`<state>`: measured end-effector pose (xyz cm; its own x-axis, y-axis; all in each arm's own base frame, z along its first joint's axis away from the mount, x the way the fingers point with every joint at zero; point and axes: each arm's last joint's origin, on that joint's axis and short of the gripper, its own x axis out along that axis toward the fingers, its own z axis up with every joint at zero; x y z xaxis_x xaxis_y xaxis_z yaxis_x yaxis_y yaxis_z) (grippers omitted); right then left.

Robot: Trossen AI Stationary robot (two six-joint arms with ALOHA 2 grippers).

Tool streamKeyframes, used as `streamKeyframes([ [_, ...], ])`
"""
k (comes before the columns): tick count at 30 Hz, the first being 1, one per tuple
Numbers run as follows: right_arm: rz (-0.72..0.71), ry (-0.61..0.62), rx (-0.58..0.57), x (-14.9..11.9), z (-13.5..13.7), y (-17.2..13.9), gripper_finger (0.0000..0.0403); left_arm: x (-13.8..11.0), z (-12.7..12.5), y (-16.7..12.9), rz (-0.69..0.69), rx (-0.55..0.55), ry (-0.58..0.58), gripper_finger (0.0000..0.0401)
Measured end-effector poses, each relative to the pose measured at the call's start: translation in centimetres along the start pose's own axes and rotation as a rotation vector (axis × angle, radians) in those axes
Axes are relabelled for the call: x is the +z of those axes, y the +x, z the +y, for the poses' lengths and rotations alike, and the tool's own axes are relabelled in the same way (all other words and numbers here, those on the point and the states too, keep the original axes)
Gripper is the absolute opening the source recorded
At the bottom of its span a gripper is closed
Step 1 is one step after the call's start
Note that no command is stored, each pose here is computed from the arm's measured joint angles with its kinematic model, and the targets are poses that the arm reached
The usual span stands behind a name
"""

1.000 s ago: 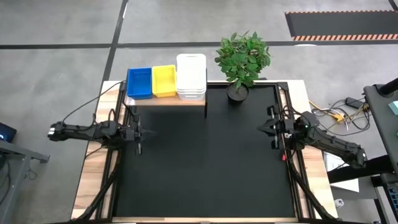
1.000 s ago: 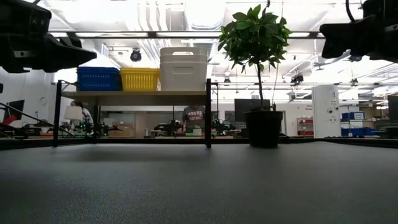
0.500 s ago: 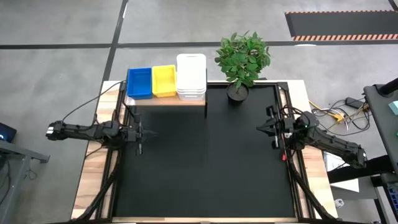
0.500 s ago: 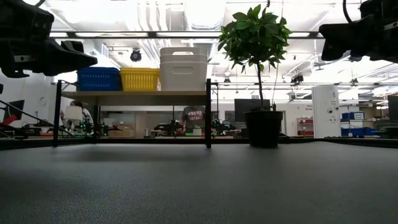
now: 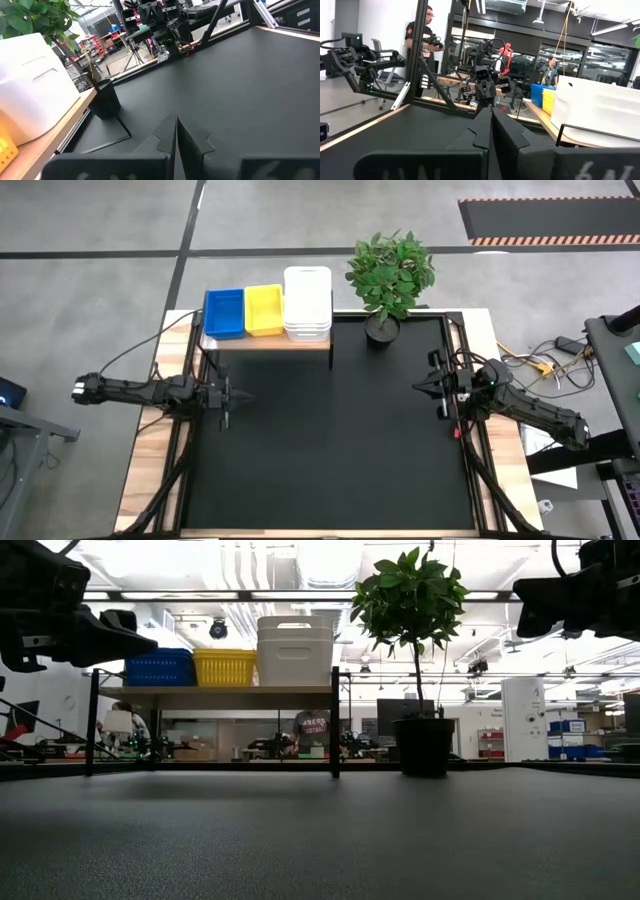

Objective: Stack baskets on shelf by color
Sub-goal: Return to Home Position

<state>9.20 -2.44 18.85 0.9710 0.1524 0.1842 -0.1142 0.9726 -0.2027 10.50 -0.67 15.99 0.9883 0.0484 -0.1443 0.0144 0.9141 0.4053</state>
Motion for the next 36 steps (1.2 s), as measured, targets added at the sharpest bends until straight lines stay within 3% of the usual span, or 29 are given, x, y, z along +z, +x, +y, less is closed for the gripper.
streamKeyframes([
  [36, 0.000, 0.001, 0.000, 0.01, 0.00, 0.00, 0.0009, -0.21, -0.11, 0.20, 0.029, -0.009, 0.005, 0.0000],
])
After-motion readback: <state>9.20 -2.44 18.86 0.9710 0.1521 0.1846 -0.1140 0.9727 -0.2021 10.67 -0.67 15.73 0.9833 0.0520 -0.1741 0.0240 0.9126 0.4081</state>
